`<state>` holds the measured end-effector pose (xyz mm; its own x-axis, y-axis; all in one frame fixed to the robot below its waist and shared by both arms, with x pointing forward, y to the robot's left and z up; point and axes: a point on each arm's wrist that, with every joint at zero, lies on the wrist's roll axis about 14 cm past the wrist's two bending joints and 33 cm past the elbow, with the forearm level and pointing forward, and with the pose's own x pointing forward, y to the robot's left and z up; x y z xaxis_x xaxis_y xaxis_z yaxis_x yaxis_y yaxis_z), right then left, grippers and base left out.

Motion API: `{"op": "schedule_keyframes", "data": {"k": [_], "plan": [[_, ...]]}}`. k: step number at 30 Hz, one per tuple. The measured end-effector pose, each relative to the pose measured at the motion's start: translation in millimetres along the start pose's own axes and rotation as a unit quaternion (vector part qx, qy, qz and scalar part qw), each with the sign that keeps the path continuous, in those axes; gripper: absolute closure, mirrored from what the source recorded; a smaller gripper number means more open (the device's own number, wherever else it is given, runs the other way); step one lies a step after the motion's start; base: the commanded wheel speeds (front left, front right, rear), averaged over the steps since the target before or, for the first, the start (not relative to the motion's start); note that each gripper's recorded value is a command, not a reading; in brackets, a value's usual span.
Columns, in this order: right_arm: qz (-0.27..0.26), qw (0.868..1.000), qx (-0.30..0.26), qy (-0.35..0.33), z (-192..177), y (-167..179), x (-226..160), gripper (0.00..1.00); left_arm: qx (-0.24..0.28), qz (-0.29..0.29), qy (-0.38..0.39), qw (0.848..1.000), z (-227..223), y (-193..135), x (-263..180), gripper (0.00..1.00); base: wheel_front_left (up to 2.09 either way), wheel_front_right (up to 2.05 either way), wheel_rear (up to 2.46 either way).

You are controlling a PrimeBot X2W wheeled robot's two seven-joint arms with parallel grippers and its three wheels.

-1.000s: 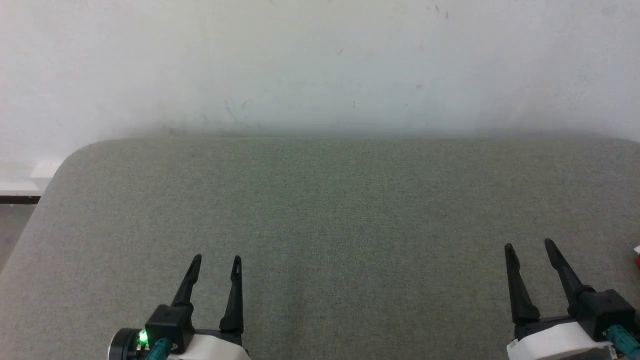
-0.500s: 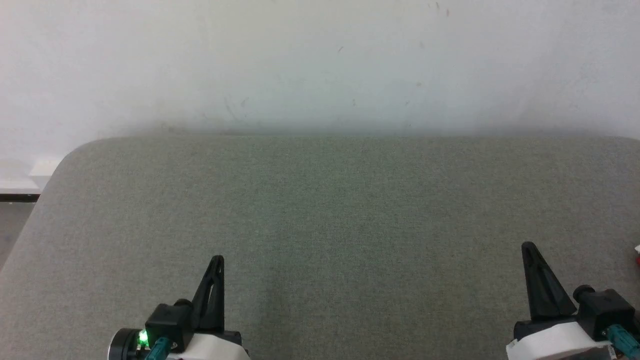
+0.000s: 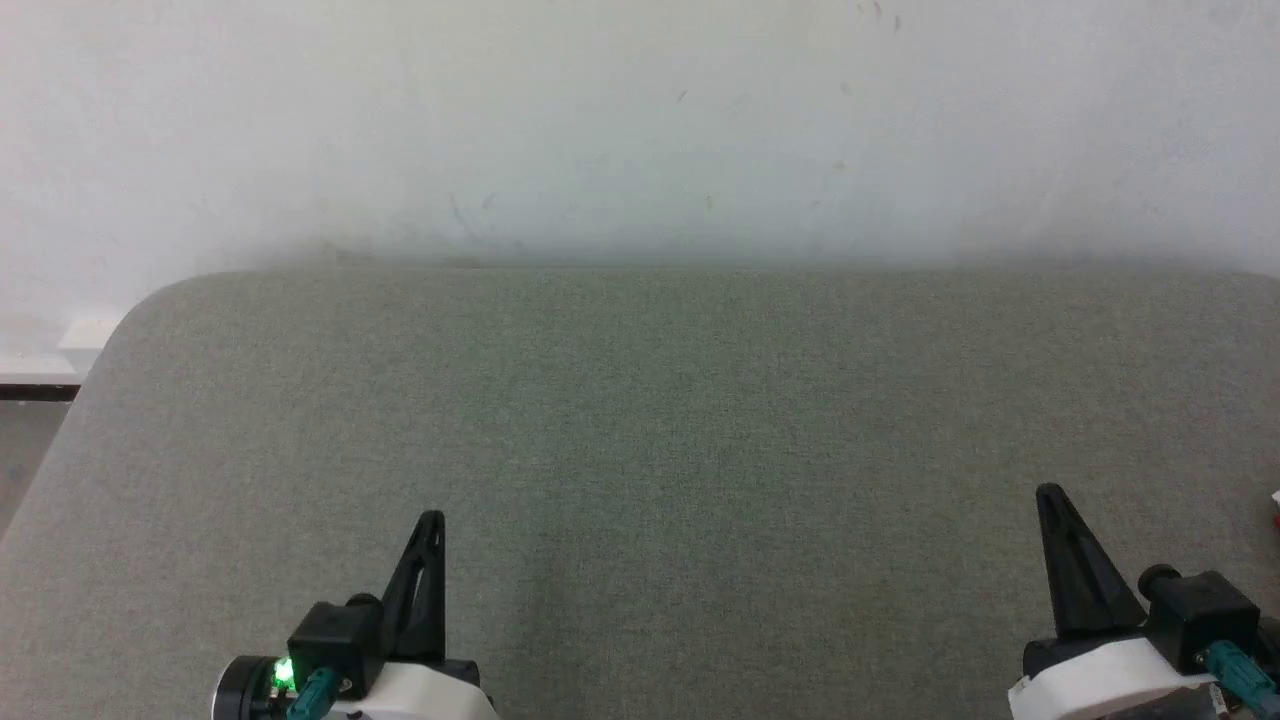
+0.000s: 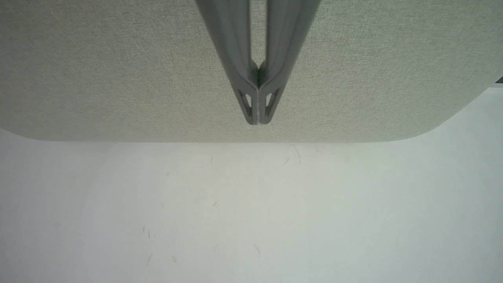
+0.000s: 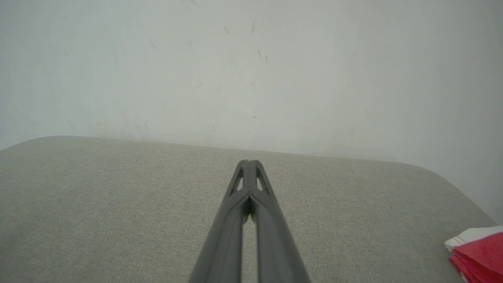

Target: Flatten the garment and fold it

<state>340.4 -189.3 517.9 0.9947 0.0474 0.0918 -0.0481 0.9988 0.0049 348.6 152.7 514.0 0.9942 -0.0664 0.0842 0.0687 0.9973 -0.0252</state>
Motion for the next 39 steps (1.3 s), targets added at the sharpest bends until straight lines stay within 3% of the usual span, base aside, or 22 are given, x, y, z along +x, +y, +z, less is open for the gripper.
{"op": "schedule_keyframes", "data": {"k": [39], "plan": [[0.016, 1.0, -0.004, 0.019, 0.7, 9.8, 11.8, 1.0, 0.013, 0.011, 0.02, 1.0, 1.5, 8.7, 7.3, 1.0, 0.0, 0.0, 0.0]]}}
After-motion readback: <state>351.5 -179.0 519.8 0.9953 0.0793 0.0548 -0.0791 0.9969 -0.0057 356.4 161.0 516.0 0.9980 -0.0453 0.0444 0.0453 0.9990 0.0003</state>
